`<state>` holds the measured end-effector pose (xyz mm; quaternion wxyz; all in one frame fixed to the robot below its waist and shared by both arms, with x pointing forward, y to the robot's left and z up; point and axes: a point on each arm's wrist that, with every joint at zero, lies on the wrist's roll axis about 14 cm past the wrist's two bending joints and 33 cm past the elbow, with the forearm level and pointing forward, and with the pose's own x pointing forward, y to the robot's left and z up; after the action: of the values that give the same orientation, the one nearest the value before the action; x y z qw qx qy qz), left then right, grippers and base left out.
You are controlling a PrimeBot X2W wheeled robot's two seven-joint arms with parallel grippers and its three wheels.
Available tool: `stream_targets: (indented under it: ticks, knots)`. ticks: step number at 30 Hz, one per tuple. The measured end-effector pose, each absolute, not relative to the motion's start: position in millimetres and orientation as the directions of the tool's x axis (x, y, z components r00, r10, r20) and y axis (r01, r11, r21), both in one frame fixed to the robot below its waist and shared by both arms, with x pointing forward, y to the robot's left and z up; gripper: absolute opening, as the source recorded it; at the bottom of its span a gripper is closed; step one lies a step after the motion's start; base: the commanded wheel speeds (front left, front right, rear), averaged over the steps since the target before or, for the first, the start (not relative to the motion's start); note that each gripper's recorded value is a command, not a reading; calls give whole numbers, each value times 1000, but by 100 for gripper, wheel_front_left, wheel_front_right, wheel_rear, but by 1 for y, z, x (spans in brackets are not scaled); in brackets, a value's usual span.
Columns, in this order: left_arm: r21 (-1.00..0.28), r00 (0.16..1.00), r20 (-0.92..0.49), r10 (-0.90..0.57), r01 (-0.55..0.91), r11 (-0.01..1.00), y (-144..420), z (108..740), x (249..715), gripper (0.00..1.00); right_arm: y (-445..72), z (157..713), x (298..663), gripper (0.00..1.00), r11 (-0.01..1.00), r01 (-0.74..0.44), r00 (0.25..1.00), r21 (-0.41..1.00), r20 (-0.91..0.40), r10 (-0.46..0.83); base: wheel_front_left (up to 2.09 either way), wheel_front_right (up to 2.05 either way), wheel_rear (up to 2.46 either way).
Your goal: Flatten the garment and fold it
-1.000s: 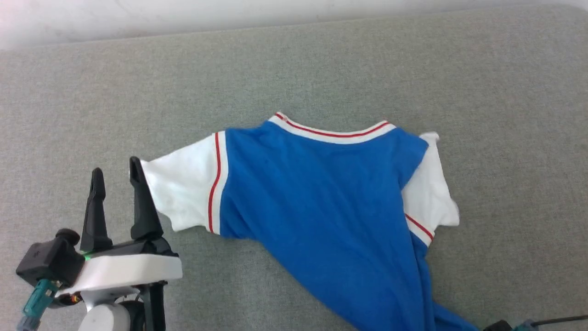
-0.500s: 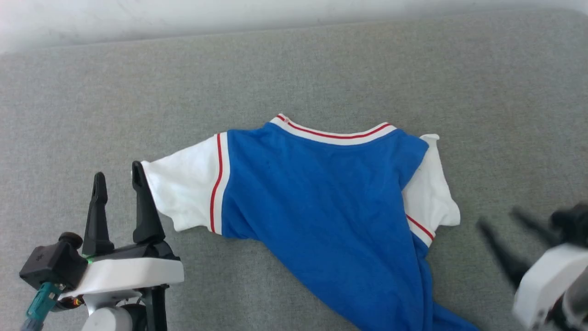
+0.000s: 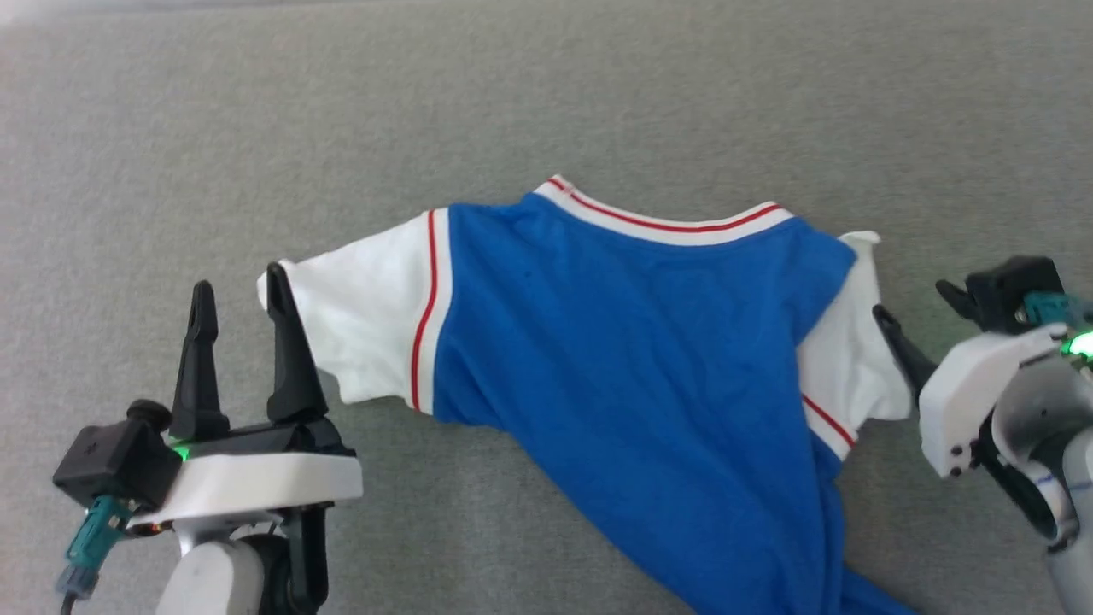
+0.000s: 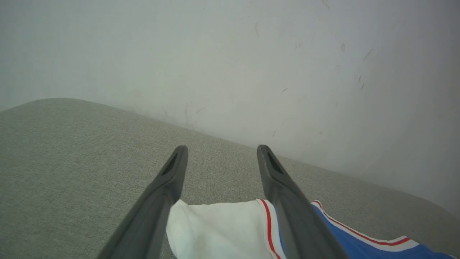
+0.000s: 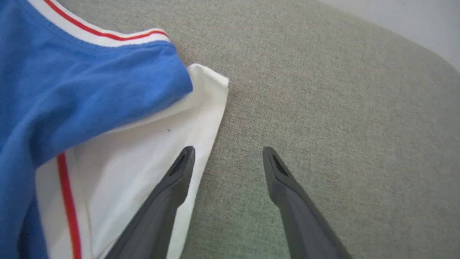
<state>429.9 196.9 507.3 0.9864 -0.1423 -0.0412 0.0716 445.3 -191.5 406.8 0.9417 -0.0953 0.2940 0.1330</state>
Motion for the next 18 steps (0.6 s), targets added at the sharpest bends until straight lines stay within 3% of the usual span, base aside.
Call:
stream_targets:
  ticks: [12, 13, 14, 15, 16, 17, 18]
  knots:
    - [-274, 979, -4, 202, -196, 942, 211, 484, 426, 100, -162, 375, 476, 100, 905, -422, 722, -59, -625, 296, 0, 0, 0]
    - [-272, 979, -7, 205, -199, 941, 212, 483, 426, 100, -160, 373, 476, 90, 903, -427, 714, -49, -631, 304, 0, 0, 0]
    - [-271, 978, -10, 206, -201, 941, 213, 482, 426, 100, -159, 370, 477, 63, 903, -428, 704, -37, -640, 308, 0, 0, 0]
    - [-270, 978, -11, 207, -203, 941, 213, 482, 427, 100, -158, 369, 477, 44, 903, -428, 694, -23, -648, 313, 0, 0, 0]
    - [-270, 978, -10, 207, -202, 941, 213, 482, 428, 100, -156, 368, 477, 12, 905, -426, 685, -4, -655, 319, 0, 0, 0]
    - [-272, 979, -5, 203, -197, 942, 212, 482, 429, 100, -156, 367, 477, 0, 909, -417, 679, 14, -660, 321, 0, 0, 0]
    - [-273, 980, -4, 200, -193, 943, 212, 483, 430, 100, -157, 366, 477, 0, 913, -408, 675, 26, -665, 320, 0, 0, 0]
